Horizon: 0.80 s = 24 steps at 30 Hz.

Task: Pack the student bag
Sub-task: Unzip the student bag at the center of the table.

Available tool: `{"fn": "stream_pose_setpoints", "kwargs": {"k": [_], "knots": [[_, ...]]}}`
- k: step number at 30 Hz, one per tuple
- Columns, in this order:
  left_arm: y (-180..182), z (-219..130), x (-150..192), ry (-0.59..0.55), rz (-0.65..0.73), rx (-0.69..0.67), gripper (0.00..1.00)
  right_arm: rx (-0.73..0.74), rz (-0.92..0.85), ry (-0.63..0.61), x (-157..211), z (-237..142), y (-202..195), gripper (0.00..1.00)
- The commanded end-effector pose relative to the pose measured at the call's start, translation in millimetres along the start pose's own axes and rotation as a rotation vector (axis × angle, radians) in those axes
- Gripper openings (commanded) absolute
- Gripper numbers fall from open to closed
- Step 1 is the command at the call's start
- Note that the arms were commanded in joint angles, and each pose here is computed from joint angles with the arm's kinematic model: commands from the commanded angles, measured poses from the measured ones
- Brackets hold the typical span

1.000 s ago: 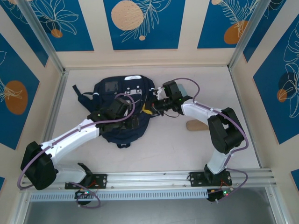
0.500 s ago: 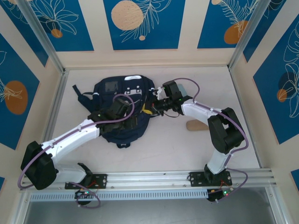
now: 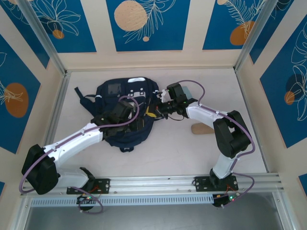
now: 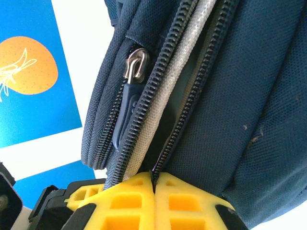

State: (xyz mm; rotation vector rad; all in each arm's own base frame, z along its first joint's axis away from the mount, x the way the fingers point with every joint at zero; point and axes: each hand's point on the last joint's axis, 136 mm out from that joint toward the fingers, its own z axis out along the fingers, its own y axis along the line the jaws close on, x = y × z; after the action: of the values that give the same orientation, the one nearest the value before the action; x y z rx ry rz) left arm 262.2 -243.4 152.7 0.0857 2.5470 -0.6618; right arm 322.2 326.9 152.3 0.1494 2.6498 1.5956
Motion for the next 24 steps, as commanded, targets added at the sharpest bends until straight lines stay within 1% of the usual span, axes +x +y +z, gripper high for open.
{"fn": "stream_pose_setpoints", "kwargs": {"k": [1,4,9,13,15,18,24], "knots": [[1.5,-1.5,-0.2,-0.009,0.032,-0.014,0.34,-0.081,-0.073,0.02,3.8,-3.9,34.0,0.05],[12.7,2.3,1.8,0.012,0.032,-0.082,0.31,-0.083,-0.076,0.02,4.0,-3.7,35.1,0.05],[14.8,8.0,-0.3,0.022,0.043,-0.11,0.23,-0.082,-0.073,0.021,5.2,-4.5,34.6,0.05],[23.0,5.9,-3.8,0.014,0.062,-0.166,0.07,-0.071,-0.073,0.007,4.3,-6.0,32.2,0.04],[28.1,2.2,-4.0,0.013,0.076,-0.196,0.01,-0.056,-0.071,-0.012,1.0,-8.3,28.3,0.04],[41.5,-3.4,1.8,0.028,0.095,-0.257,0.0,-0.013,-0.067,-0.061,-6.7,-14.6,17.8,0.02],[80.2,-15.0,27.0,0.093,0.107,-0.403,0.0,0.087,-0.039,-0.164,-24.0,-32.2,-9.2,0.02]]}}
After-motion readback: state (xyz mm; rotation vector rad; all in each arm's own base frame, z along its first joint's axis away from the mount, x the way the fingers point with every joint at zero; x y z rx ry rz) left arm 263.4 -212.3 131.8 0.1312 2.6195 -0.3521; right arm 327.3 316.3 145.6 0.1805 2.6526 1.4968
